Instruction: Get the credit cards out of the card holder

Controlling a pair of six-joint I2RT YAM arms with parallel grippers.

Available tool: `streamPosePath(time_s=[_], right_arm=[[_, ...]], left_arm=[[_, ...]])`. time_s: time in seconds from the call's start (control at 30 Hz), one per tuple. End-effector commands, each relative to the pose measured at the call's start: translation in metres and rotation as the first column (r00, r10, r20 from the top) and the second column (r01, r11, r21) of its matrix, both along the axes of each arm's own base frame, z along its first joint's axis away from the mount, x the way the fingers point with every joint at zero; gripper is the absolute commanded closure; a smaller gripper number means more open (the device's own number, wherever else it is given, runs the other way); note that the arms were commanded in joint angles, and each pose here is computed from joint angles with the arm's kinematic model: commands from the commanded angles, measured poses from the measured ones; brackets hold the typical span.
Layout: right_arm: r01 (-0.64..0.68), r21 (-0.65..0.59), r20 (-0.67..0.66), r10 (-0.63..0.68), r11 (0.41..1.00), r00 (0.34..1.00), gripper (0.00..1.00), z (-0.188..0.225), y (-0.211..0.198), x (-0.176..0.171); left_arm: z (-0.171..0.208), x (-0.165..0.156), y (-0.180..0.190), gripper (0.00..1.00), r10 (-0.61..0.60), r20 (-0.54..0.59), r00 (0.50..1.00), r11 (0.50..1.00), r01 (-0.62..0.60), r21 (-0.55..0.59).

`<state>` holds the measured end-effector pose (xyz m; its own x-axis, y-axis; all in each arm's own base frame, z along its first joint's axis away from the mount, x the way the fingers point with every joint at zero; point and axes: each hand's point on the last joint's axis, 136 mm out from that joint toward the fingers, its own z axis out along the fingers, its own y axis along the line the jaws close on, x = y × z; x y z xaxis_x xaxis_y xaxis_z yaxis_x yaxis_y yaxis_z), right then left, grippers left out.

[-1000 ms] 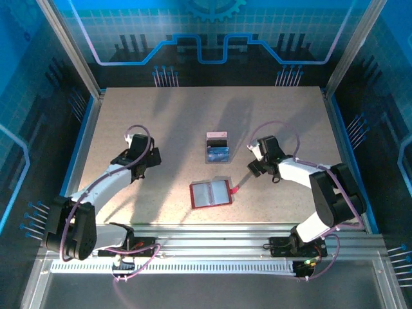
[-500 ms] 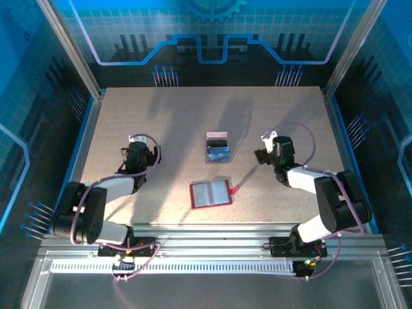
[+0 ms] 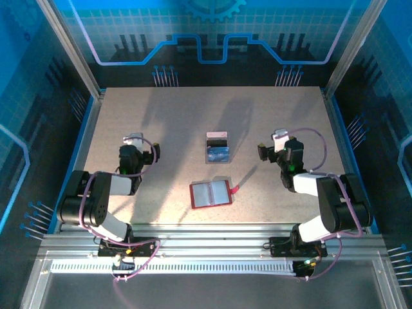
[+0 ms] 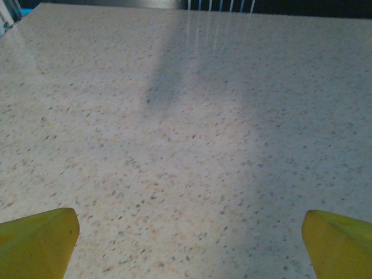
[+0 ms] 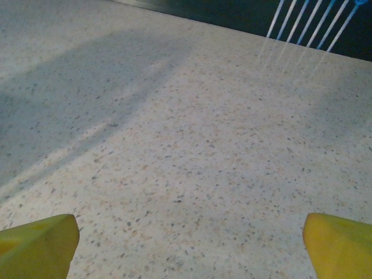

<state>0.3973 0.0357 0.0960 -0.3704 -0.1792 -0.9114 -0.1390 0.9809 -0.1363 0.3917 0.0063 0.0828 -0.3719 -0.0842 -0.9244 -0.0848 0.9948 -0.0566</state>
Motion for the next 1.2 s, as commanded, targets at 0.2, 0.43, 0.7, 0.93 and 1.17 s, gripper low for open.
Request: streamPosePath(time_s=[0.2,0.43,0.7,0.93,1.17], right_arm=[[0.003,0.094,0.051,-0.008,0.996,0.999,0.00,0.0021,-0.0055,0.0013],[0.002,0.092,0.053,-0.007,0.996,0.999,0.00,0.0027,-0.0049,0.0022],[-0.008,0.087,0.049,0.004,0.996,0.999,0.00,0.0016,-0.0024,0.0016],[-0.010,0.087,0.050,0.005,0.996,0.999,0.00,0.0018,-0.0020,0.0017],[-0.010,0.087,0.050,0.006,0.996,0.999,0.00,0.0020,-0.0021,0.0019]], left_arm=[[0.0135,0.0063,-0.0119,0.01,-0.059,0.062,0.996,0.998,0.059,0.001],[0.0143,0.0049,-0.0142,0.01,-0.065,0.071,0.995,0.998,0.064,0.012],[0.0139,0.0048,-0.0143,0.01,-0.065,0.069,0.995,0.998,0.064,0.010],[0.0137,0.0049,-0.0142,0.01,-0.064,0.069,0.996,0.998,0.064,0.010],[0.0140,0.0048,-0.0142,0.01,-0.064,0.070,0.996,0.998,0.063,0.010]])
